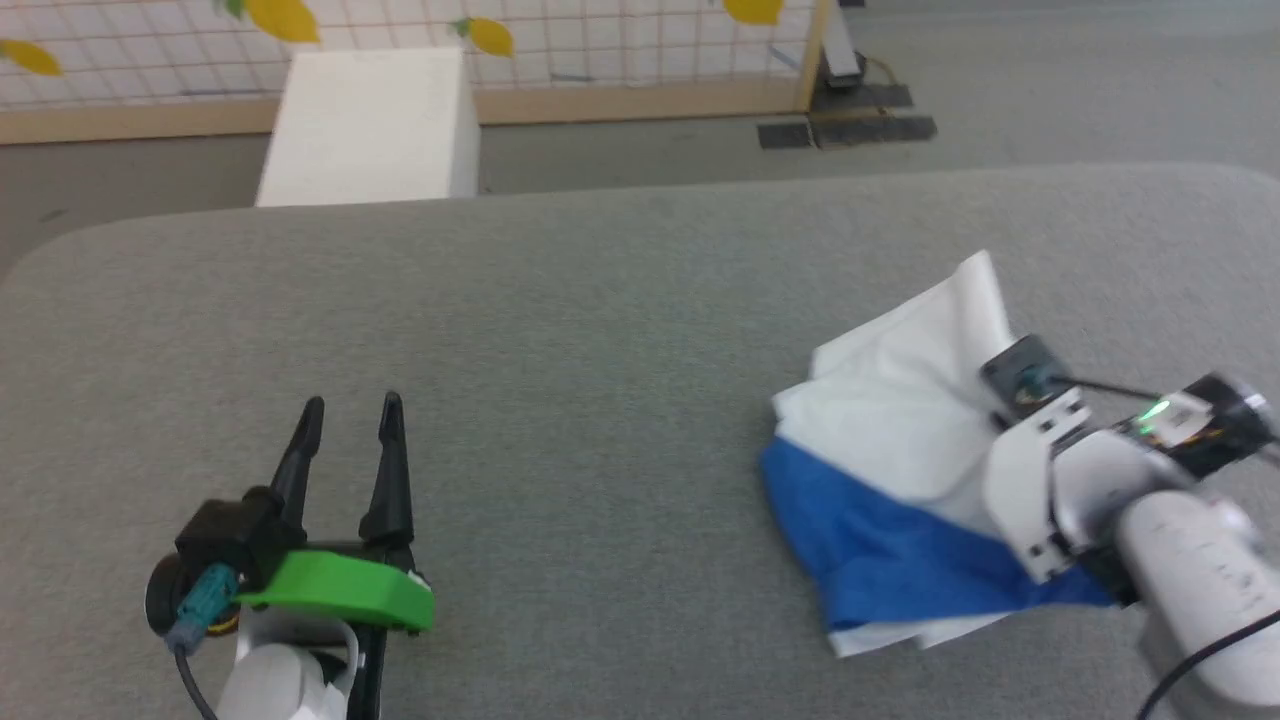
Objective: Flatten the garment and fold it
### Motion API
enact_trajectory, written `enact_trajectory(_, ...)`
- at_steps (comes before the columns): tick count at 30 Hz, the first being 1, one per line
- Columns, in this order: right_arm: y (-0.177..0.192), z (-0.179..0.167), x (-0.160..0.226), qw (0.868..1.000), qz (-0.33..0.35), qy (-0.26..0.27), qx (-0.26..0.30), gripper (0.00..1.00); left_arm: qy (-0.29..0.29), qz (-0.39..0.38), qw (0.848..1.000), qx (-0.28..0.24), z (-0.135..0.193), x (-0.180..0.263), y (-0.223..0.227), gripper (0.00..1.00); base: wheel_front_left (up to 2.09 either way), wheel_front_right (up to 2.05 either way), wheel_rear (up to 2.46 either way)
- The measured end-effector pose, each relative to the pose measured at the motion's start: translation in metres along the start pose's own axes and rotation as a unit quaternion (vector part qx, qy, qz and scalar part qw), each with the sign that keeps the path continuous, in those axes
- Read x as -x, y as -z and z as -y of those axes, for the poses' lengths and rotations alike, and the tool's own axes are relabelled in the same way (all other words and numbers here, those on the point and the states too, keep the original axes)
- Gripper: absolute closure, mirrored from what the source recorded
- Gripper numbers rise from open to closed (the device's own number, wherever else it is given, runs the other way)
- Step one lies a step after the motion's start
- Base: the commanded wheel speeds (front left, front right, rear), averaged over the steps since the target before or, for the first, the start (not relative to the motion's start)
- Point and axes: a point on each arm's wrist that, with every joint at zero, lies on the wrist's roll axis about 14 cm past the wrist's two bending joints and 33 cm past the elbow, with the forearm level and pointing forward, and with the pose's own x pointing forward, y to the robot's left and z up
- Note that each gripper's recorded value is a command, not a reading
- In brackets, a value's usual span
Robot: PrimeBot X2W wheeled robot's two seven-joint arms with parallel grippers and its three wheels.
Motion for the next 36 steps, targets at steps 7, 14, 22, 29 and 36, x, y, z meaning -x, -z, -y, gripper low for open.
enact_trajectory(7,0.037,0.105,0.010,0.993,-0.045,0.109,0.029,1.00,0.046,0.003,0.999,0.007,0.028,-0.041,0.011,0.00,0.00,0.00,0.00)
enact_trajectory(14,0.069,0.179,0.013,0.978,-0.079,0.193,0.025,1.00,0.084,-0.012,0.996,0.000,0.042,-0.076,0.040,0.00,0.00,0.00,0.00)
enact_trajectory(22,0.102,0.227,0.008,0.959,-0.118,0.258,0.024,1.00,0.112,-0.041,0.993,-0.001,0.051,-0.101,0.081,0.00,0.00,0.00,0.00)
enact_trajectory(29,0.116,0.244,-0.007,0.948,-0.132,0.287,0.024,1.00,0.112,-0.077,0.991,-0.001,0.044,-0.104,0.116,0.00,0.00,0.00,0.00)
enact_trajectory(36,0.117,0.241,-0.014,0.949,-0.116,0.294,0.007,0.00,0.102,-0.081,0.991,-0.007,0.035,-0.100,0.114,0.00,0.00,0.00,0.00)
